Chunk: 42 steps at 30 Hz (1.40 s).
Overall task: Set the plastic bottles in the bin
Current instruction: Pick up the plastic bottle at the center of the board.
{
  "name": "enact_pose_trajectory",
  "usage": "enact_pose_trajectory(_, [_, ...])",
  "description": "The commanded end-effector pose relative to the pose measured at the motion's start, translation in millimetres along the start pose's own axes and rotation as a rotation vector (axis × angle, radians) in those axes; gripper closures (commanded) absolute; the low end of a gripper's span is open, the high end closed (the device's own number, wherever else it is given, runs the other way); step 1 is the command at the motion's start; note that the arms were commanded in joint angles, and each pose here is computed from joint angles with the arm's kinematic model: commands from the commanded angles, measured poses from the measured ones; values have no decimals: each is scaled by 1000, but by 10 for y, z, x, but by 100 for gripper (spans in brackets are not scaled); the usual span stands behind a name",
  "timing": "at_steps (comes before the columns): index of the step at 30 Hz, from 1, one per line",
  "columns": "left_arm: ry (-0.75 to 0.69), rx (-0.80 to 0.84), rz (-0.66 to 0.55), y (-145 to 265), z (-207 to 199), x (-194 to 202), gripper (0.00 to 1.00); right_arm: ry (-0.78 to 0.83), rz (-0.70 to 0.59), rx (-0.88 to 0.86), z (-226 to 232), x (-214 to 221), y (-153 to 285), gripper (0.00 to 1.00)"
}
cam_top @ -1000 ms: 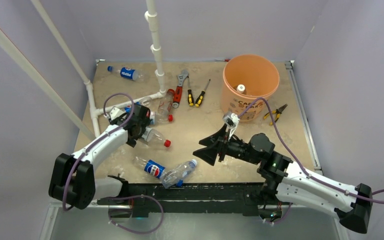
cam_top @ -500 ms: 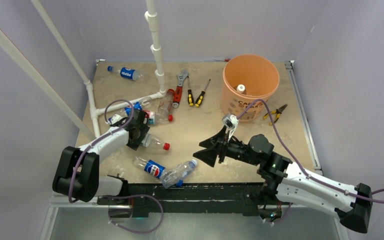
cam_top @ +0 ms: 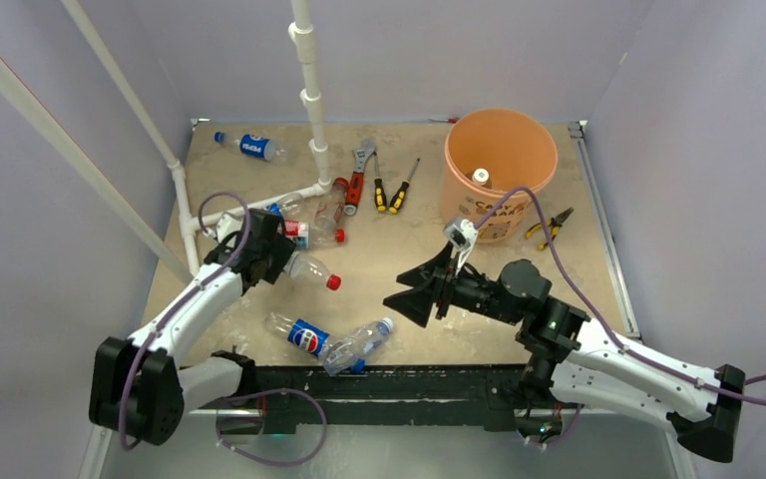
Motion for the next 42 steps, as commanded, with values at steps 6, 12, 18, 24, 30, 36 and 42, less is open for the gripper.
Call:
enact_pose_trajectory(6, [36, 560, -38, 1022, -880, -278, 67, 72, -213, -25, 265, -527, 39, 25])
enact_pose_trajectory(12, [19, 755, -16, 1337, -1135, -90, 70, 38, -246, -69, 236, -496, -82, 22])
enact_pose_trajectory(18, [32, 829, -1, 1445, -1247, -34, 73, 19, -202, -37, 198, -411, -323, 21])
enact_pose_trajectory(24, [30, 821, -30, 1495, -1242, -100, 73, -2, -157, 60, 100, -273, -486, 20])
enact_pose_trajectory(30, [30, 809, -43, 1498, -1211, -119, 73, -44, -156, 130, -8, -203, -566, 23])
enact_pose_trajectory(36, [35, 812, -49, 1520, -1197, -131, 73, -81, -159, 206, -126, -186, -674, 32])
enact_pose_trajectory(42, [38, 817, -54, 1561, -1182, -149, 73, -99, -162, 269, -217, -183, -769, 30])
Point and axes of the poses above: each gripper's point midway between its finger pads, its own y axis back along the fingers, its own z axis along the line the jaws close on, x = y × z, the point moved 3 cm from there along y, back along the fingers, and after that the axes turned 14 degrees about -y, right-handed, at the moved point
